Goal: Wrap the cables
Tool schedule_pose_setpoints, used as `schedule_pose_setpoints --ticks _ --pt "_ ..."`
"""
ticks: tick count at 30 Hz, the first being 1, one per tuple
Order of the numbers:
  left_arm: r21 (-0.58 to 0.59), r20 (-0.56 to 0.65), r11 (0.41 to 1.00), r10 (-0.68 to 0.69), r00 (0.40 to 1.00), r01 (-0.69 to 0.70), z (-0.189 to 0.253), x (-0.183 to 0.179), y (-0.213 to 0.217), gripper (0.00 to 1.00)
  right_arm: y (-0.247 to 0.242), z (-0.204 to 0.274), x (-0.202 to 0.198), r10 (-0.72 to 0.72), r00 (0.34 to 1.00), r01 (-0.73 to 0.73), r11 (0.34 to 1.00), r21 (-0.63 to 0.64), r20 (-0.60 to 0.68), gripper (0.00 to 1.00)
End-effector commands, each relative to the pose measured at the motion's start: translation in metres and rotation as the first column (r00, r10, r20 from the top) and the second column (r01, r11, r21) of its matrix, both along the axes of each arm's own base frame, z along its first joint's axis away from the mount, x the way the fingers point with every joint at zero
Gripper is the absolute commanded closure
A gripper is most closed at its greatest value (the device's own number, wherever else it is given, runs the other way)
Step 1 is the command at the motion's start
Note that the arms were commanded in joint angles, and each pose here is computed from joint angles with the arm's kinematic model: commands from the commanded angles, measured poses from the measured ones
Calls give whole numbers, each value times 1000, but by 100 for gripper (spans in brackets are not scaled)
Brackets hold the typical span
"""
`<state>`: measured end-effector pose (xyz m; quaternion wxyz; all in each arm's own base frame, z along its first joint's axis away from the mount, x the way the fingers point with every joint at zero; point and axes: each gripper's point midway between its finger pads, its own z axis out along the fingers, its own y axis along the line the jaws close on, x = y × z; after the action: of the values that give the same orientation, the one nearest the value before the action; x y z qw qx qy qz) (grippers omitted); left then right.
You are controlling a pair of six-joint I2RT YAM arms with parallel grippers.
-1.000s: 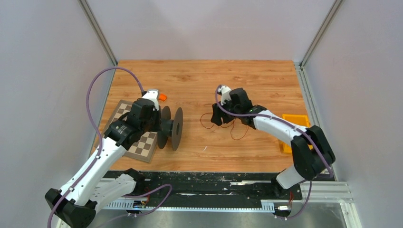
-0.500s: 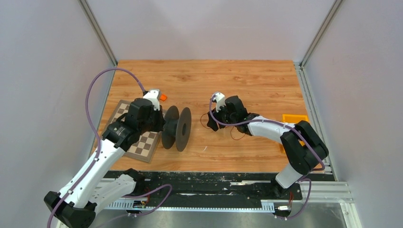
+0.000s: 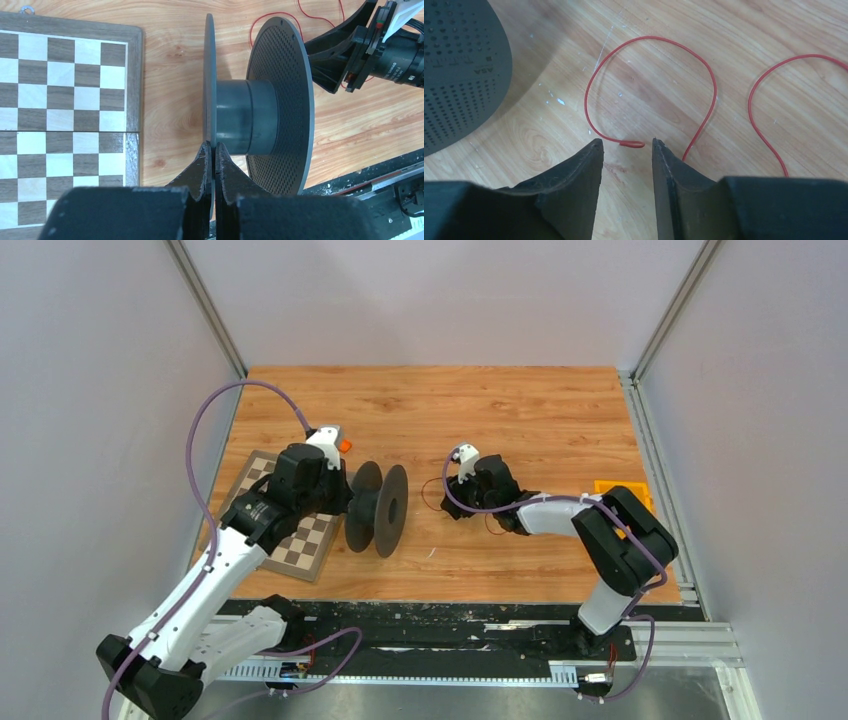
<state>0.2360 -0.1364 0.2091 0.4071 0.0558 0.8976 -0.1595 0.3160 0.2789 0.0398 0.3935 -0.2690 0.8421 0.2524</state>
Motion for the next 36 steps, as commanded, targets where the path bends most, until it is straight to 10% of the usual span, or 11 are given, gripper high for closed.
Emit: schedule_pose_setpoints --ticks 1,8,19,29,36 --pt "-92 72 996 2 997 4 22 14 -14 100 11 13 17 -51 997 46 995 92 57 61" --pt "-102 66 995 -4 998 11 21 17 -18 100 4 9 21 -99 993 93 992 83 67 98" --pt "-131 52 986 -98 994 104 16 28 -43 99 -18 154 30 -34 912 38 999 0 409 100" --pt "-62 164 984 -155 974 167 46 47 -47 48 -8 252 44 41 805 -12 999 -53 592 100" --pt "145 475 859 -495 727 490 99 49 -78 40 14 287 28 126 800 -152 988 -5 587 100"
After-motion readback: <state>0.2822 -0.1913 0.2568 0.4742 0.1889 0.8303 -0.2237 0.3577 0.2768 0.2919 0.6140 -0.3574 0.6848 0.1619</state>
